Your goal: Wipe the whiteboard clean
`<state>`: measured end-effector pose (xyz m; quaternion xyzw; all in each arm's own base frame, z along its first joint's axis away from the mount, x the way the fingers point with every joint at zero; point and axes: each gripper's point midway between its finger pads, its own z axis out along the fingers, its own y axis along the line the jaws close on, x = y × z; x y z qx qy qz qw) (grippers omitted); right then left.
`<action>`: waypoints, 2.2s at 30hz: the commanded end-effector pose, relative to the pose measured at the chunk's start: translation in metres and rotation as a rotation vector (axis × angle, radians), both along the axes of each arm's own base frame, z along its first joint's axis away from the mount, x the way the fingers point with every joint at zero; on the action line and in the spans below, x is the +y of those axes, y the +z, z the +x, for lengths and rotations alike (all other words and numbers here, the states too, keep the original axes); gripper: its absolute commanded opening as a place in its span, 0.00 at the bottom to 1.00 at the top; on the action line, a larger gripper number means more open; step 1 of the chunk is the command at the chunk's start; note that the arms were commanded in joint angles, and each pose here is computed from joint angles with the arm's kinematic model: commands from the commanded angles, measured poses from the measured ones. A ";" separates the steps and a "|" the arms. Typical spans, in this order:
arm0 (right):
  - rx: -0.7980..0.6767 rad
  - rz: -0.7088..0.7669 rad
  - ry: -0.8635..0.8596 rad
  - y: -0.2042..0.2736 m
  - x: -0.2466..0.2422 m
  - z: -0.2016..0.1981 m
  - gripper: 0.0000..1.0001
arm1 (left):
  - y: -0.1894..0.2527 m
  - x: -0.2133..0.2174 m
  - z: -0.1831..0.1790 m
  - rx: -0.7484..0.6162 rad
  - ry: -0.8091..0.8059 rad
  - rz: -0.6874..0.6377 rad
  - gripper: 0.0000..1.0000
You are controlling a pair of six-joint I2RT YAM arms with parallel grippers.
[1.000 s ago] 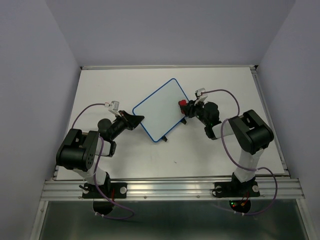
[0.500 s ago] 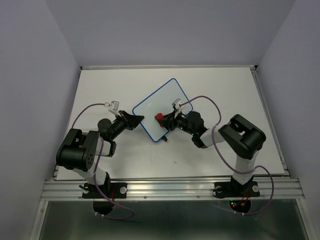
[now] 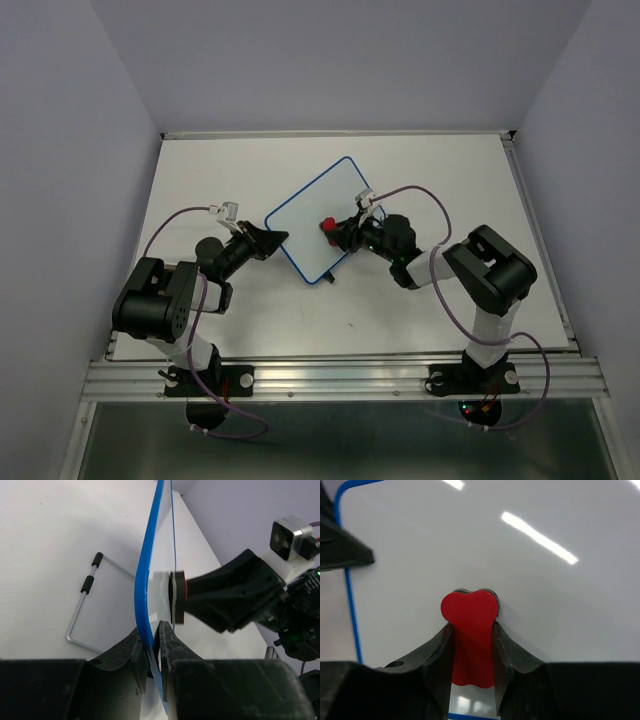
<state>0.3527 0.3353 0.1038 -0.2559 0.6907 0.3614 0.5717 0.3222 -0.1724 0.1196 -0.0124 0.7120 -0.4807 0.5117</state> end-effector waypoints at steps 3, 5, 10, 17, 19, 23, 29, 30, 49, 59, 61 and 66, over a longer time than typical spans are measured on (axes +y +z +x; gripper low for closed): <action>0.062 -0.013 -0.340 -0.010 -0.106 0.084 0.01 | 0.015 0.000 0.007 -0.172 0.008 0.060 0.00; 0.065 -0.020 -0.376 -0.008 -0.123 0.094 0.01 | 0.015 0.001 0.006 -0.170 0.008 0.060 0.00; 0.081 -0.008 -0.496 -0.007 -0.175 0.111 0.01 | 0.016 0.001 0.007 -0.172 0.013 0.062 0.00; 0.036 0.006 -0.563 0.020 -0.195 0.103 0.02 | 0.014 0.001 0.009 -0.160 0.015 0.068 0.00; 0.034 0.007 -0.627 0.028 -0.207 0.101 0.04 | 0.015 0.001 0.008 -0.168 0.011 0.067 0.00; 0.187 -0.041 -0.764 0.010 -0.229 0.092 0.05 | 0.015 0.002 0.007 -0.164 0.018 0.073 0.00; 0.399 -0.065 -1.030 -0.007 -0.267 0.078 0.10 | 0.017 0.004 0.007 -0.163 0.032 0.078 0.00; 0.412 -0.076 -1.043 -0.007 -0.269 0.077 0.10 | 0.016 0.004 0.007 -0.161 0.034 0.079 0.01; 0.738 -0.296 -1.200 -0.068 -0.291 0.038 0.32 | 0.016 0.005 0.009 -0.154 0.050 0.092 0.07; 0.729 -0.265 -1.237 -0.053 -0.294 0.037 0.89 | 0.017 0.007 0.008 -0.141 0.069 0.101 0.47; 0.723 -0.256 -1.235 -0.049 -0.294 0.038 0.91 | 0.023 0.010 0.009 -0.151 0.089 0.105 0.59; 0.702 -0.212 -1.211 -0.032 -0.289 0.042 0.93 | 0.033 0.020 0.008 -0.159 0.156 0.130 0.78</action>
